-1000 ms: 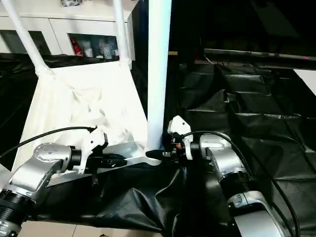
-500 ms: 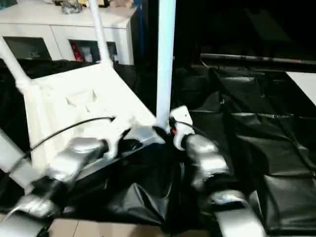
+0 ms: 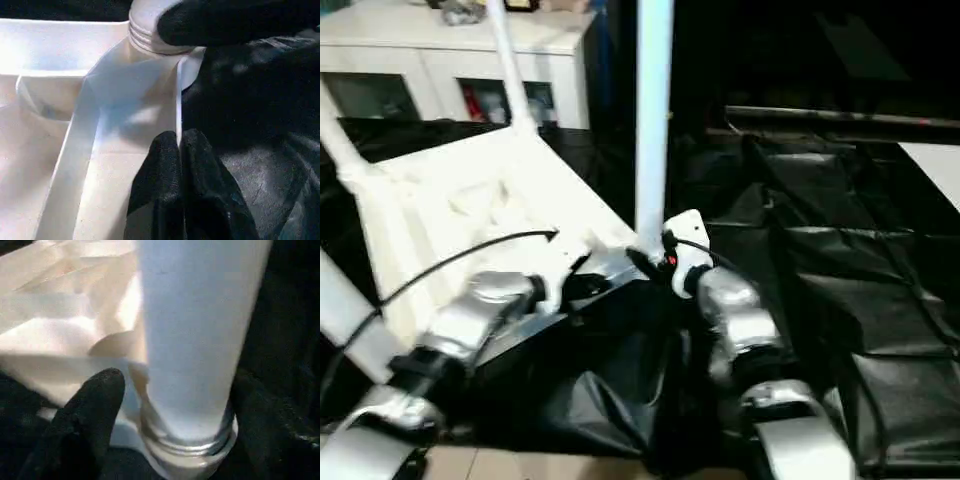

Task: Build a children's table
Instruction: Rotate leg to tighten

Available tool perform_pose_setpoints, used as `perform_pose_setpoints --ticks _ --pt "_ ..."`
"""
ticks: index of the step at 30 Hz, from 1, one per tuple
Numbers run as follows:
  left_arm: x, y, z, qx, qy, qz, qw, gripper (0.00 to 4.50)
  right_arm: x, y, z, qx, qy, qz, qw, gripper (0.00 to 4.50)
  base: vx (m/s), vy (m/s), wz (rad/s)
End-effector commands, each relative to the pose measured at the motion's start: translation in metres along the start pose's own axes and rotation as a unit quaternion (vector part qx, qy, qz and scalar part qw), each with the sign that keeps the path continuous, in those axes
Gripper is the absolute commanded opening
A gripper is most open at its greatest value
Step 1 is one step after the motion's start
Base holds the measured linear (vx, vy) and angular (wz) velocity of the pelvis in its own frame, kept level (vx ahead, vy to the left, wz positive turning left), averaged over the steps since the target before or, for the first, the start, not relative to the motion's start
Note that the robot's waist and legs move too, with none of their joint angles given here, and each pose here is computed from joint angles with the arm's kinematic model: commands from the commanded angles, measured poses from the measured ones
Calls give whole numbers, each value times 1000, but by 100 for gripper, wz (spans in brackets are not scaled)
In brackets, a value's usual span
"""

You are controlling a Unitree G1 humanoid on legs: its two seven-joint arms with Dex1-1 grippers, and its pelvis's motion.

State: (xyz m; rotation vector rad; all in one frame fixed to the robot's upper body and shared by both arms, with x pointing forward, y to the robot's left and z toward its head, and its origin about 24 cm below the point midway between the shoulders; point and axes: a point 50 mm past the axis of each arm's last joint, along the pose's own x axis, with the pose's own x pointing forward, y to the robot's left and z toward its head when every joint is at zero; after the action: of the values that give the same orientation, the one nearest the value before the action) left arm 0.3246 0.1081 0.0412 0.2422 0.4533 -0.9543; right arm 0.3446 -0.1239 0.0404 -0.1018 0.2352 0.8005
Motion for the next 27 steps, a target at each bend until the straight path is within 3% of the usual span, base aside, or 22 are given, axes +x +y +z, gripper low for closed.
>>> perform_pose_setpoints --ticks 1,5,12,15,17,27 --pt "-6 -8 -21 -15 26 -46 999 0 0 11 3 -47 12 90 995 369 0 0 0" --pt "-32 -10 -32 -6 25 -107 994 0 -18 8 5 -64 22 178 982 369 28 -5 -1" --pt "-56 -13 -42 -7 38 -145 989 0 -25 8 3 -64 35 224 972 369 7 -1 0" --pt "-58 -14 -43 -8 39 -146 988 0 -26 9 1 -59 40 235 969 369 0 0 0" --pt "-59 -15 -43 -8 38 -148 988 0 -26 10 1 -56 41 239 968 336 0 0 0" --pt "-61 -17 -41 -9 34 -154 987 0 -26 13 0 -45 37 253 966 278 0 0 0"
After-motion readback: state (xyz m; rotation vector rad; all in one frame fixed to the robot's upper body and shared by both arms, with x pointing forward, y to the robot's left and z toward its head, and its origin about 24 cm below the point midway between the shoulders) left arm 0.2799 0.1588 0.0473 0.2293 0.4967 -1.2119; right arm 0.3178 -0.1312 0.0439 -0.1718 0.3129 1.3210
